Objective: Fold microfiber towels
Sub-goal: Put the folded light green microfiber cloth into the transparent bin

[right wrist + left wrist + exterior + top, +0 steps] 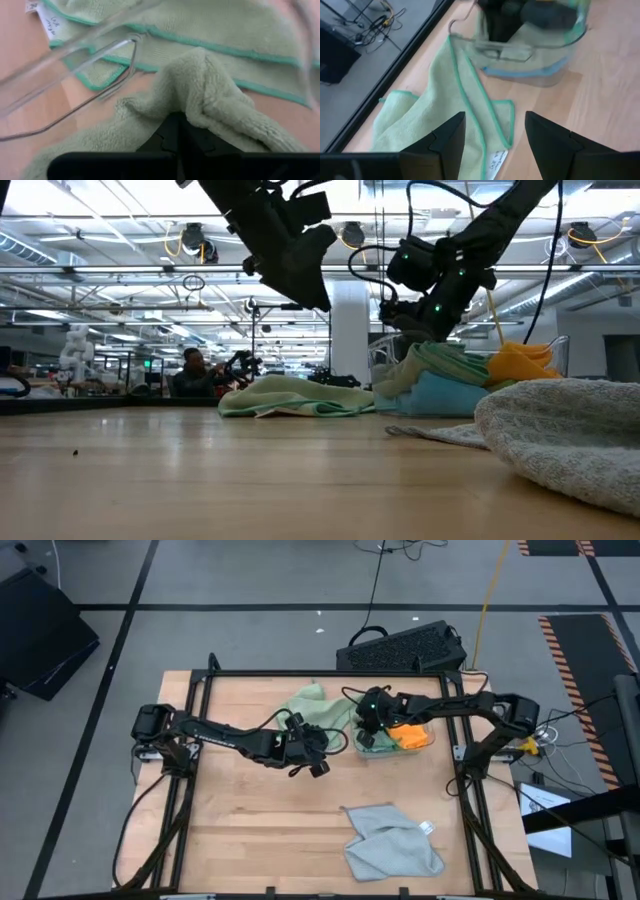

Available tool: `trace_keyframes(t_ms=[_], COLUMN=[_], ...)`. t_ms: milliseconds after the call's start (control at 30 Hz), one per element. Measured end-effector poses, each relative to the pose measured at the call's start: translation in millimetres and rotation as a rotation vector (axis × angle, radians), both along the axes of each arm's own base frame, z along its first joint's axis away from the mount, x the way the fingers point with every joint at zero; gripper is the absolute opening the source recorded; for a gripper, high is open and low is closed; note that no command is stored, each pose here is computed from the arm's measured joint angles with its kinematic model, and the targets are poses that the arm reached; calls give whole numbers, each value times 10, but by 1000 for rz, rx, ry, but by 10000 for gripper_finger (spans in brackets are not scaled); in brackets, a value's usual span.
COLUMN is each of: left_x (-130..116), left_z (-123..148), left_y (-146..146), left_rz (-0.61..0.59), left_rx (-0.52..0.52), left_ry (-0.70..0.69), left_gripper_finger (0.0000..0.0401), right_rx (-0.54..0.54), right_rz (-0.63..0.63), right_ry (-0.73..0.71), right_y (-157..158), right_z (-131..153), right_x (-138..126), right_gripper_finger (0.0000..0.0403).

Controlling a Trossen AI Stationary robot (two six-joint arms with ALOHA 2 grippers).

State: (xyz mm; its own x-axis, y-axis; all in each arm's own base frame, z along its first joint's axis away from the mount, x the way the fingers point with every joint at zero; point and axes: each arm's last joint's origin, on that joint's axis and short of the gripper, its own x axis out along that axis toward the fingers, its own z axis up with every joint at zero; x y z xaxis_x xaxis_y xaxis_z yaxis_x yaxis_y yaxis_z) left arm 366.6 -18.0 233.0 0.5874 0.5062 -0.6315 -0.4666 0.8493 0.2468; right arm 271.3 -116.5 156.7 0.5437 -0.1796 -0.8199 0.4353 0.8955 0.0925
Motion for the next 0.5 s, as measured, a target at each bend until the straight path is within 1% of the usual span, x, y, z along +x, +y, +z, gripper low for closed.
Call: trace_keyframes(t_ms=[133,233,300,400,500], left_x=[-48,-73,-77,-77,-81], left_z=[-32,-47,-49,-45,-44], left_y=[-11,-35,-66,-135,-190], left_rz=[39,52,50,34,25], left_rx=[8,3,-2,-6,-12], left_ry=[39,55,53,43,36], left_gripper_finger=[207,207,207,207,207], right_rx=[-17,-4,29,117,197], right_rz=[2,12,23,57,79], right_ry=[-38,-41,-34,-29,-10], right_y=[39,99,155,257,352], right_z=[217,383,483,585,609], right_x=[-90,-212,-315,-442,-495], right_gripper_finger=[0,0,0,0,0])
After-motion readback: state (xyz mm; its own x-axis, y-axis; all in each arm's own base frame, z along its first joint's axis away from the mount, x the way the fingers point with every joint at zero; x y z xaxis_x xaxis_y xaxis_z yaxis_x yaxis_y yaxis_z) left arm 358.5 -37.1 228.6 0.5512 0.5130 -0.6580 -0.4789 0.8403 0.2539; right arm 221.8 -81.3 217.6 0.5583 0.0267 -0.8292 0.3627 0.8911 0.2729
